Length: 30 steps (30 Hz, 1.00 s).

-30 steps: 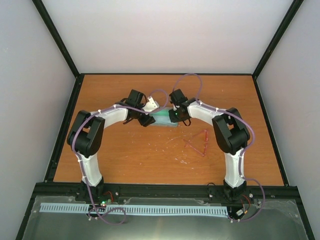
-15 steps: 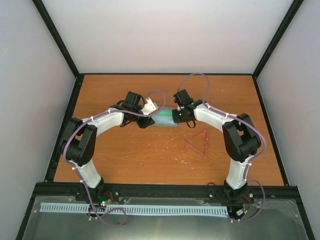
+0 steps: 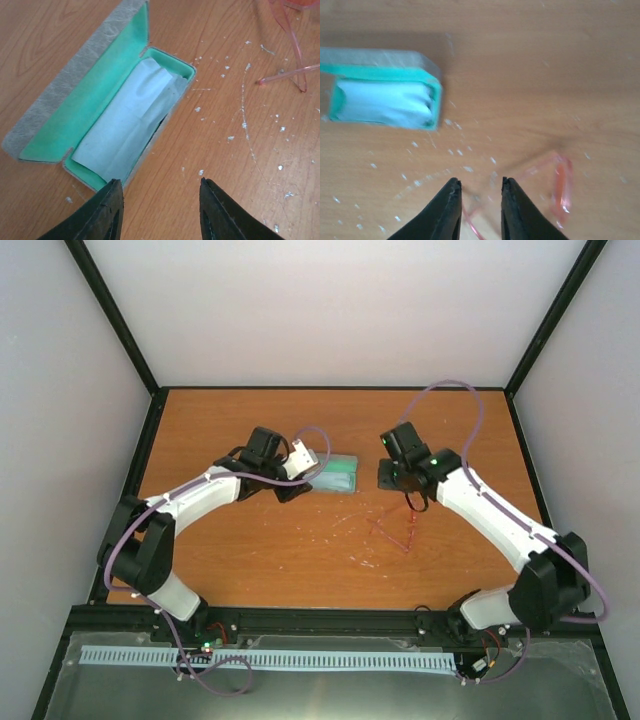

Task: Organize the sunglasses
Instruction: Adjust the sunglasses at the center of the board.

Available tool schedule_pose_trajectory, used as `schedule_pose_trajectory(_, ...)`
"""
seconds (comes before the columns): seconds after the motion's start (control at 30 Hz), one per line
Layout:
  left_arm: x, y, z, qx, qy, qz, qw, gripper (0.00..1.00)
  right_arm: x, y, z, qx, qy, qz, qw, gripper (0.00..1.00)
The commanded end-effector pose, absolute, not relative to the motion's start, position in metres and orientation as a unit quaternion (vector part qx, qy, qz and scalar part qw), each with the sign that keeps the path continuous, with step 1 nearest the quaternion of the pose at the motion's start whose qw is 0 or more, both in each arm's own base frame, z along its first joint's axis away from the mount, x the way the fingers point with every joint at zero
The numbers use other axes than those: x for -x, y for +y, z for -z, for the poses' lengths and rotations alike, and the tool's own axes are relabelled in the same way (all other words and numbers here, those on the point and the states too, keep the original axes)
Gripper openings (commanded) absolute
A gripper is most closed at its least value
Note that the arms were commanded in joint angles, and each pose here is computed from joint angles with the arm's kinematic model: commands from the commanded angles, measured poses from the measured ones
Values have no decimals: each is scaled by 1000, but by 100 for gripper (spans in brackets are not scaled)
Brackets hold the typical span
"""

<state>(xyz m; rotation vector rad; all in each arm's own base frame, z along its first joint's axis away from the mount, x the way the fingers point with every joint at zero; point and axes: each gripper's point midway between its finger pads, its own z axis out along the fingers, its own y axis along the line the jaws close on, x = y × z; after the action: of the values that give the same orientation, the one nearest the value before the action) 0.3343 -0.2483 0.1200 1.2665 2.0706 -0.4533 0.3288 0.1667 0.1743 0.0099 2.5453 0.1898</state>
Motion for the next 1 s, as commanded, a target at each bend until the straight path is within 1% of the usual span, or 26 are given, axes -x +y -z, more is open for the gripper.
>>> schedule_pose_trajectory(0.0,-326,-258,-125,-495,781,172,339,44,-256,107,-132,-76,982,25,173,25)
schedule_pose_trajectory(0.03,-324,-260,-124,-497,780,175,338,44,-245,102,-127,-83,983,27,159,27)
schedule_pose_trajectory(0.1,-325,-264,-125,-499,777,178,340,44,-226,89,-117,-106,985,36,128,28)
schedule_pose_trajectory(0.23,-328,-272,-126,-502,773,183,341,43,-210,74,-102,-139,985,43,90,24)
schedule_pose_trajectory(0.33,-330,-276,-128,-507,767,182,348,43,-214,72,-93,-151,985,35,78,23)
schedule_pose_trajectory(0.47,-333,-280,-131,-508,765,184,351,44,-224,78,-78,-137,989,27,57,24)
schedule_pose_trajectory(0.63,-333,-285,-131,-511,762,189,350,44,-242,94,-58,-126,991,4,36,22)
schedule_pose_trajectory(0.87,-328,-292,-127,-517,759,198,343,44,-262,97,-52,-118,993,5,32,25)
schedule_pose_trajectory(0.97,-328,-294,-127,-518,758,199,342,43,-267,99,-58,-123,992,-6,40,26)
